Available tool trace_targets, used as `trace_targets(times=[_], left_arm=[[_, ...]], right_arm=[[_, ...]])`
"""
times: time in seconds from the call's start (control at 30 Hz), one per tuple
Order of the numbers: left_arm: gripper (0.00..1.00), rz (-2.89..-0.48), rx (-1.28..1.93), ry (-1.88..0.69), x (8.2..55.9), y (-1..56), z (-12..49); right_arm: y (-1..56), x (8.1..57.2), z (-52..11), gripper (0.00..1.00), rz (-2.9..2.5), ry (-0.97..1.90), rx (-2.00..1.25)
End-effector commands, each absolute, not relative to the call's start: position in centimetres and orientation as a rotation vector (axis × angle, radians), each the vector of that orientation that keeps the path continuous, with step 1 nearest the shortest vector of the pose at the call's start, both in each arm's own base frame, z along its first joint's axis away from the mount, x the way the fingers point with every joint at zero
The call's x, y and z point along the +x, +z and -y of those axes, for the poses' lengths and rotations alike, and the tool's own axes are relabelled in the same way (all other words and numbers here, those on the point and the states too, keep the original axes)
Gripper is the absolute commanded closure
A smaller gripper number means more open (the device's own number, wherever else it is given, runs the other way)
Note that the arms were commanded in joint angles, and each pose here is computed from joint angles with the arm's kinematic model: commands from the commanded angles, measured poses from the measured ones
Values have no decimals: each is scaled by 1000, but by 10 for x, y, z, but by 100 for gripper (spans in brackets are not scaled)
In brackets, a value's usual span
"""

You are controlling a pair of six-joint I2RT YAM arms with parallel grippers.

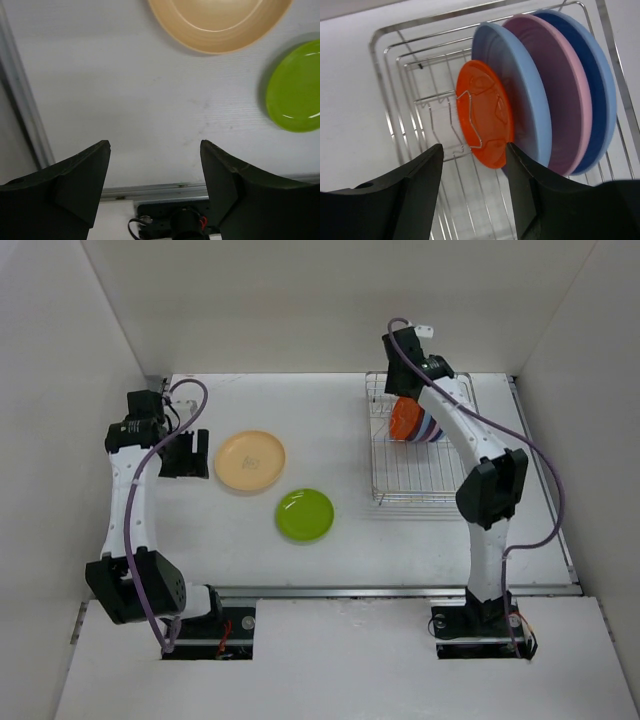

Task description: Unload the plates from the dish rack

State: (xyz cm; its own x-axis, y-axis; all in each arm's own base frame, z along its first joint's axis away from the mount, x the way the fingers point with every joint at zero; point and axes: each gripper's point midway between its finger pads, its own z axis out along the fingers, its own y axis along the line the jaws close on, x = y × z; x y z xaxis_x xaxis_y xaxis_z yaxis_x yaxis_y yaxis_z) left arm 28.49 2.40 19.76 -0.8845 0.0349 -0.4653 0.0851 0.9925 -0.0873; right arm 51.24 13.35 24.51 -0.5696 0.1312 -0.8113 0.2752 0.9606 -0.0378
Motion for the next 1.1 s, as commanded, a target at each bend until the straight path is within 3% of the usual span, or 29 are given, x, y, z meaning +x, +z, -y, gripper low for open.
trace_targets(times=[0.0, 0.27, 0.47, 0.53, 0.83, 0.93, 1.07], left_arm=[[30, -2539, 94, 150, 294, 217, -60], [28, -2571, 53, 275, 296, 208, -78], [28, -2575, 66, 190, 297, 201, -67], [28, -2582, 57, 169, 298, 199, -65], [28, -2607, 53, 134, 296, 192, -60], [28, -2616, 53, 132, 294, 191, -60], [28, -2616, 53, 132, 294, 191, -60]], right_arm=[[229, 522, -119, 42, -2188, -329, 318], [218, 531, -96, 45, -2159, -461, 369], [209, 525, -76, 45, -2132, -623, 400], [203, 526, -75, 38, -2137, -642, 397], [156, 536, -88, 38, -2256, -534, 393], [154, 538, -86, 45, -2265, -511, 411], [175, 536, -89, 82, -2234, -451, 422]])
